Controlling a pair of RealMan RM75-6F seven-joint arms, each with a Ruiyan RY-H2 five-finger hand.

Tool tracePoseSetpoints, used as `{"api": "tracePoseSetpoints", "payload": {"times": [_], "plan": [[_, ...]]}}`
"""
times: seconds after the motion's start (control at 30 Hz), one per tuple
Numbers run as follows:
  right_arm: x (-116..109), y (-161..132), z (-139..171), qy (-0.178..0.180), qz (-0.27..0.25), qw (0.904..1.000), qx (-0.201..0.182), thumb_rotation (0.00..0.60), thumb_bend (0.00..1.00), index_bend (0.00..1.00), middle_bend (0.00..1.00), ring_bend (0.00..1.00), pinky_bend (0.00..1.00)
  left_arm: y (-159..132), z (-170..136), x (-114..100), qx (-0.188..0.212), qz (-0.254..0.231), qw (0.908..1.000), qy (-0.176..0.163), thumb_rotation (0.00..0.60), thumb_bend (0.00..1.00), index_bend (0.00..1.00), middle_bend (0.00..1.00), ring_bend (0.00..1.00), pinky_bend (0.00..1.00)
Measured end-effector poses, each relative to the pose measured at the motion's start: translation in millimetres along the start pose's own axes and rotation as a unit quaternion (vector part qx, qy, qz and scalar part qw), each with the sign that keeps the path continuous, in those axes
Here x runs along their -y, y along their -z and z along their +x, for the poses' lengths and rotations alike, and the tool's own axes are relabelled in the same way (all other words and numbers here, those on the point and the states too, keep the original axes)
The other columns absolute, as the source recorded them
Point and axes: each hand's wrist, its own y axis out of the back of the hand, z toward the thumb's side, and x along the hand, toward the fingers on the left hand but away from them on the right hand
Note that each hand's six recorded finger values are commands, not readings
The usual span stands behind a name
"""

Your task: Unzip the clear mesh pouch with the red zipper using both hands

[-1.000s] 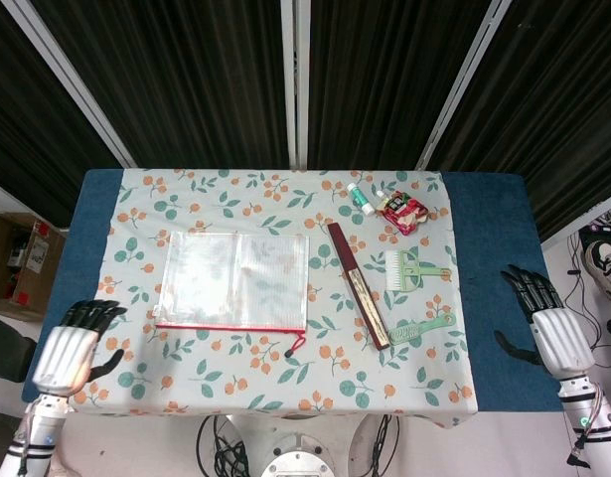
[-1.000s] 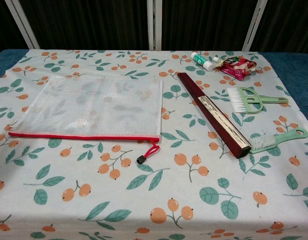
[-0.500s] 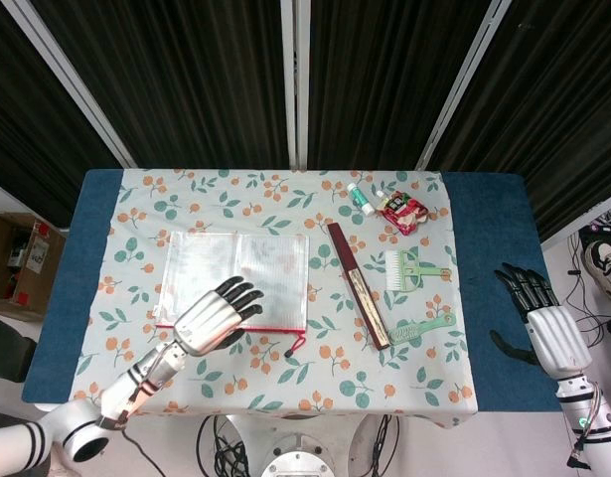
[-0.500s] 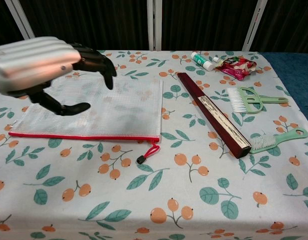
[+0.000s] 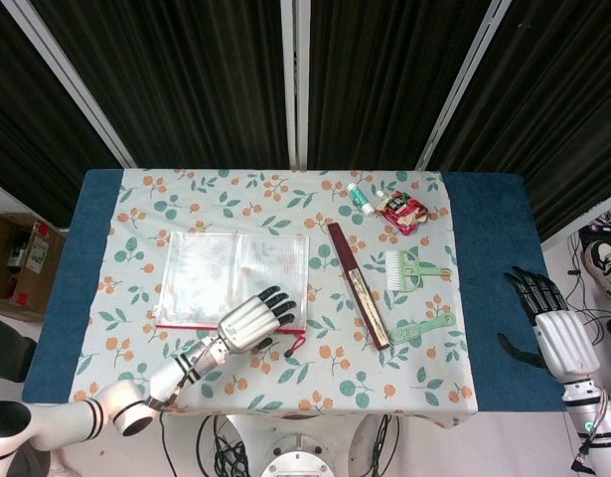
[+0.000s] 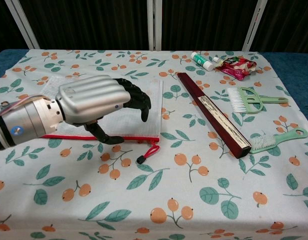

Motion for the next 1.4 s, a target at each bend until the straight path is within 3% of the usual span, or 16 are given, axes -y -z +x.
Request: {"api": "tracePoseSetpoints", "payload": {"times": [0.3, 0.63, 1.0, 1.4], "plan": [[-0.8, 0.6, 1.1, 0.001, 0.0, 1.0, 0.004, 0.6, 0.2, 0.0, 0.02, 0.0, 0.0, -14.4, 20.6, 16.8, 0.015, -0.006, 0.9998, -0.01, 0.6, 0.21, 0.37, 0.21, 0.17, 0.17], [-2.5, 4.5, 4.1, 0.004, -0.002, 1.0, 0.009, 0.6, 0.19, 0.0, 0.02, 0.0, 0.0, -14.3, 27.0, 27.4, 0.017, 0.011, 0.9998, 0.002, 0.6, 0.21, 0.38, 0.21, 0.17, 0.17], [-3.2, 5.2, 3.5, 0.005, -0.008, 0.9999, 0.007, 0.6, 0.19, 0.0, 0.02, 0.0, 0.0, -35.6, 39.4, 26.3, 0.032, -0.001, 0.9995, 0.004, 0.6, 0.2, 0.42, 0.21, 0.17, 0.17], [-2.8, 8.3, 3.9, 0.004, -0.015, 0.9998, 0.007, 0.6, 0.19, 0.0, 0.02, 0.0, 0.0, -44.7, 43.4, 23.2, 0.024, 0.038, 0.9985, 0.031, 0.6, 0.2, 0.44, 0.21, 0.17, 0.18]]}}
